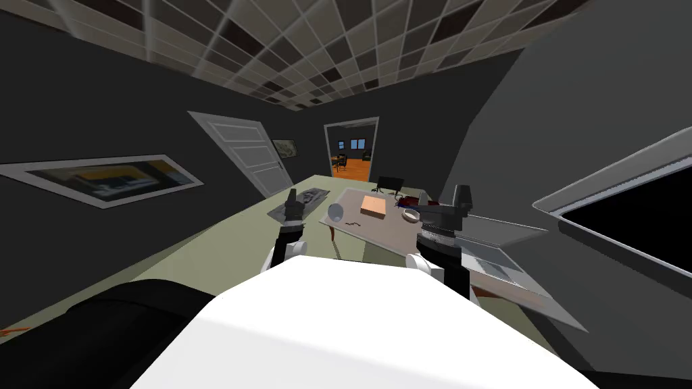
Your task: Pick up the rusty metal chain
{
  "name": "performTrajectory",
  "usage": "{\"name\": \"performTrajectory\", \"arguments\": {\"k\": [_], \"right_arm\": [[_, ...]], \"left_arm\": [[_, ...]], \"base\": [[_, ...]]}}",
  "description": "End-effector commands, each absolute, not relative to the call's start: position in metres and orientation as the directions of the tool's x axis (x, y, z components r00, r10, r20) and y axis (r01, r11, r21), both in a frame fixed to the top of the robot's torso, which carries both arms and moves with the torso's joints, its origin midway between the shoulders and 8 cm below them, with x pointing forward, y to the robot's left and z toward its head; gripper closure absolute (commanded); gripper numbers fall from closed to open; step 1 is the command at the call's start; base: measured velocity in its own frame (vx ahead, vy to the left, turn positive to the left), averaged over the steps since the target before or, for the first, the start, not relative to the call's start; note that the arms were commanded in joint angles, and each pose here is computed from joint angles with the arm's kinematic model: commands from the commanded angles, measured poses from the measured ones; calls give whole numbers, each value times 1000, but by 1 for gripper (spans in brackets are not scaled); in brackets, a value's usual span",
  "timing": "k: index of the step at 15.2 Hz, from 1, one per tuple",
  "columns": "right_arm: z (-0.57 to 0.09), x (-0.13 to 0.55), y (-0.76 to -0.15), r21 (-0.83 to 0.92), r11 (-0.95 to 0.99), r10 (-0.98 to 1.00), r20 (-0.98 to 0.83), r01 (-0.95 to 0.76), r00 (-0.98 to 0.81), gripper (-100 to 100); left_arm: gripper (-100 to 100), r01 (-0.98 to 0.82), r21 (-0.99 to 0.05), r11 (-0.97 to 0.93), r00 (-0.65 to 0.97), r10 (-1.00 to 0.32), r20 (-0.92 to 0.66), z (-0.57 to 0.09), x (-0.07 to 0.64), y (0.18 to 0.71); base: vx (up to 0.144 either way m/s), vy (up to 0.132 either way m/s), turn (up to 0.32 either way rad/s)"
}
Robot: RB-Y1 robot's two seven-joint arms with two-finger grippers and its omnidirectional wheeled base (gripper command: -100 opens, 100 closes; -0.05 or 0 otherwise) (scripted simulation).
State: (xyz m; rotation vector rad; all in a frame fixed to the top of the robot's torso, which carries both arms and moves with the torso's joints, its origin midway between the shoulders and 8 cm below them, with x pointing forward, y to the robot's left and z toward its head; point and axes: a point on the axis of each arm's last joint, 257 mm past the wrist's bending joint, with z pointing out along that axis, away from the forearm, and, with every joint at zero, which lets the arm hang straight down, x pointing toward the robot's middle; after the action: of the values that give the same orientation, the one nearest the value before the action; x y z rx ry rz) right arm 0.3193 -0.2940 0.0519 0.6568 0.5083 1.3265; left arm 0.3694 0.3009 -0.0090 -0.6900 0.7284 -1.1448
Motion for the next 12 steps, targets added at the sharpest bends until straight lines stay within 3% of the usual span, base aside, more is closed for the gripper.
{"name": "performTrajectory", "arguments": {"k": [1,12], "right_arm": [[52,319,-294,693,111,983,29,-712,181,0],[52,319,-294,693,111,983,29,-712,181,0]], "left_arm": [[-100,519,-812,268,223,-959,-174,-20,378,302],[-100,254,-946,204,162,-973,-166,-121,437,343]], "base": [[-1,-7,-163],[-2,-7,-308]]}}
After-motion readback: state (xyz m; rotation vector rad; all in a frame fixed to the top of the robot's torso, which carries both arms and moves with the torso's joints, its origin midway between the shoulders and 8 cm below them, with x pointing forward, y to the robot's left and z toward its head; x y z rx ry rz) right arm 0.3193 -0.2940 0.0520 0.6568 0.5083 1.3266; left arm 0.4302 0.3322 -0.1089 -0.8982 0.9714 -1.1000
